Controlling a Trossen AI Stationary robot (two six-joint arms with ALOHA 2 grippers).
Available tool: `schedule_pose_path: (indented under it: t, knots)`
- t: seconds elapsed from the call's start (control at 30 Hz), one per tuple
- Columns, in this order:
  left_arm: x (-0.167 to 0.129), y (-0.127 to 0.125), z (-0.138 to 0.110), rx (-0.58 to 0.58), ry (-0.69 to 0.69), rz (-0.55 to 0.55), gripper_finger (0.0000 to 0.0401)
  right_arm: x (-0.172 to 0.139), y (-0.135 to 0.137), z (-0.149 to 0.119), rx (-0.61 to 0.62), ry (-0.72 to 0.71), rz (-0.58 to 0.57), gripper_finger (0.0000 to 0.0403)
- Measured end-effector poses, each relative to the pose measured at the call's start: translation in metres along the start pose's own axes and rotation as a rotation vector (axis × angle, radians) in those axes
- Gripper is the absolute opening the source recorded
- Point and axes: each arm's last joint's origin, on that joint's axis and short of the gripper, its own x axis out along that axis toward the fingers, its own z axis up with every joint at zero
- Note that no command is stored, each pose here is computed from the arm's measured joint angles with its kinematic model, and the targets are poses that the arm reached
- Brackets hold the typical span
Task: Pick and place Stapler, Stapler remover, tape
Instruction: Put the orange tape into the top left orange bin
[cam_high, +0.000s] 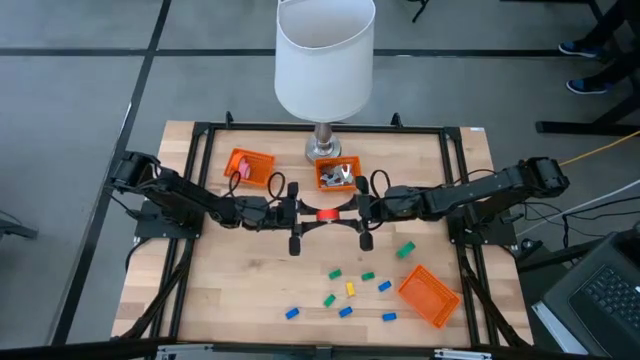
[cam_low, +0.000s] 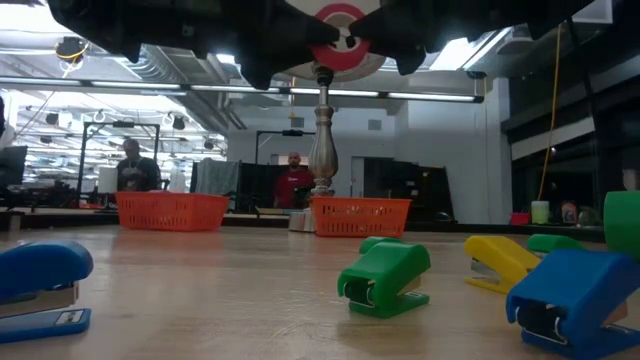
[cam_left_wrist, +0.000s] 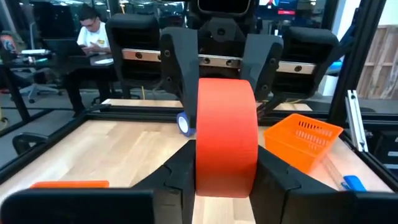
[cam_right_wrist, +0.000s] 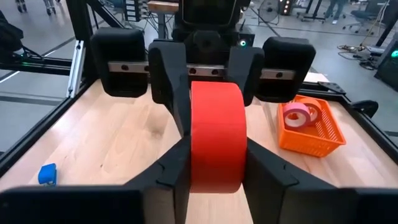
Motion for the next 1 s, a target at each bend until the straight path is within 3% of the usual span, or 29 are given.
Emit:
schedule_pose_path:
  t: [0.2,0.37,0.67,1.0]
  knots:
    - [-0.001,0.001,-0.002,0.006,0.035,0.017,0.0099,0.000,0.000,0.000,0.028,0.001,0.001,0.0185]
    - [-0.011,0.006,0.002,-0.003,0.125,0.132,0.0099,0.000,-0.001,-0.002,0.036,0.024,-0.017,0.0210]
    - [-0.057,0.030,0.016,-0.085,0.318,0.466,0.0099,0.000,-0.003,-0.009,0.103,0.088,-0.035,0.0219]
    - [-0.099,0.087,0.001,-0.337,0.600,0.794,0.0099,0.000,-0.002,-0.008,0.128,0.086,-0.034,0.0220]
